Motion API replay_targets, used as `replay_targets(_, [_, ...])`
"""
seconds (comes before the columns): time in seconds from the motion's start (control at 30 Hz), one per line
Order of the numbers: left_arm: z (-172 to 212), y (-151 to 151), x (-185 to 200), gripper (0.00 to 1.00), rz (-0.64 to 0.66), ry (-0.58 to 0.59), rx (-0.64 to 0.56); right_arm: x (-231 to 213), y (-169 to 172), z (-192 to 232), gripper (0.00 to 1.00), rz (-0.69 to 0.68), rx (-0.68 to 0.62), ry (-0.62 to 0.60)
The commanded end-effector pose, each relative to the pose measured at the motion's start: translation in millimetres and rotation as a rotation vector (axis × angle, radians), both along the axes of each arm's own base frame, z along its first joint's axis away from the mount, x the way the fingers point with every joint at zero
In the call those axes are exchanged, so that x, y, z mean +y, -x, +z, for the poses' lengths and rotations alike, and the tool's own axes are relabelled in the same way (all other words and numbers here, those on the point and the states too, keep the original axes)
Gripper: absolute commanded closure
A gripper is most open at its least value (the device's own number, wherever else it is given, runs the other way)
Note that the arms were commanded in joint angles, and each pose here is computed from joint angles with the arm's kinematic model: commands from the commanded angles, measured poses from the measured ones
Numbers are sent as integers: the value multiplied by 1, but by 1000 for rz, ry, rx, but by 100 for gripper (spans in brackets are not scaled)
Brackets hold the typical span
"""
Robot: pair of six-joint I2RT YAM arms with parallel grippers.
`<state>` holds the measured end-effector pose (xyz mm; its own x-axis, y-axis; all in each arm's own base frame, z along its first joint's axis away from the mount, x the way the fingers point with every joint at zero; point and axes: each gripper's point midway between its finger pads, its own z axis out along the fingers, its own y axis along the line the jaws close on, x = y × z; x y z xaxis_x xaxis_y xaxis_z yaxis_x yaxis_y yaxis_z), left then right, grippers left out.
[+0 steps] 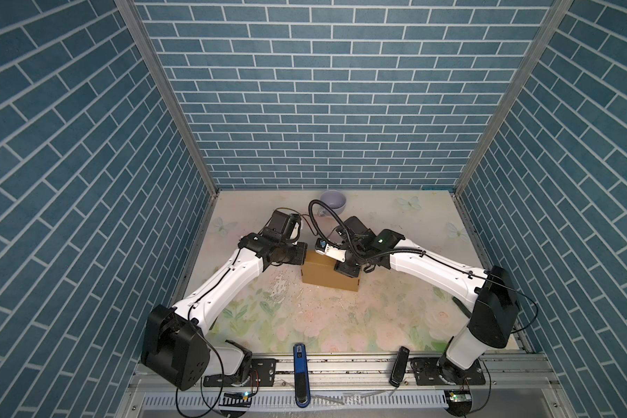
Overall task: Fold the paper box
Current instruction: 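Lift the right gripper off the box and regrip its near end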
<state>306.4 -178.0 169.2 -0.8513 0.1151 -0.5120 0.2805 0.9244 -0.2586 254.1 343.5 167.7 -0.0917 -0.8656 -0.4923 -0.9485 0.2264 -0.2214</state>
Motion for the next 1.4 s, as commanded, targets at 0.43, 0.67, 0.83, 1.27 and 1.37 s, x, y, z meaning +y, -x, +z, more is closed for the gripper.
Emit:
replay_targets(0.43, [1, 1, 2, 100, 4, -15, 9, -74, 12, 73, 43, -476, -18, -257])
replay_targets(0.67, [3, 2, 3, 100, 5, -23, 10, -73, 17, 58, 46, -622, 107, -336])
replay_targets(0.83, [3, 2, 4, 100, 5, -23, 10, -75, 12, 55, 46, -715, 143, -386])
replay_targets(1.27, [3, 1, 3, 100, 3, -29, 8, -82, 10, 41, 44, -859, 325, -478])
replay_targets(1.37, [3, 1, 3, 100, 3, -30, 9, -76, 16, 40, 46, -845, 381, -507])
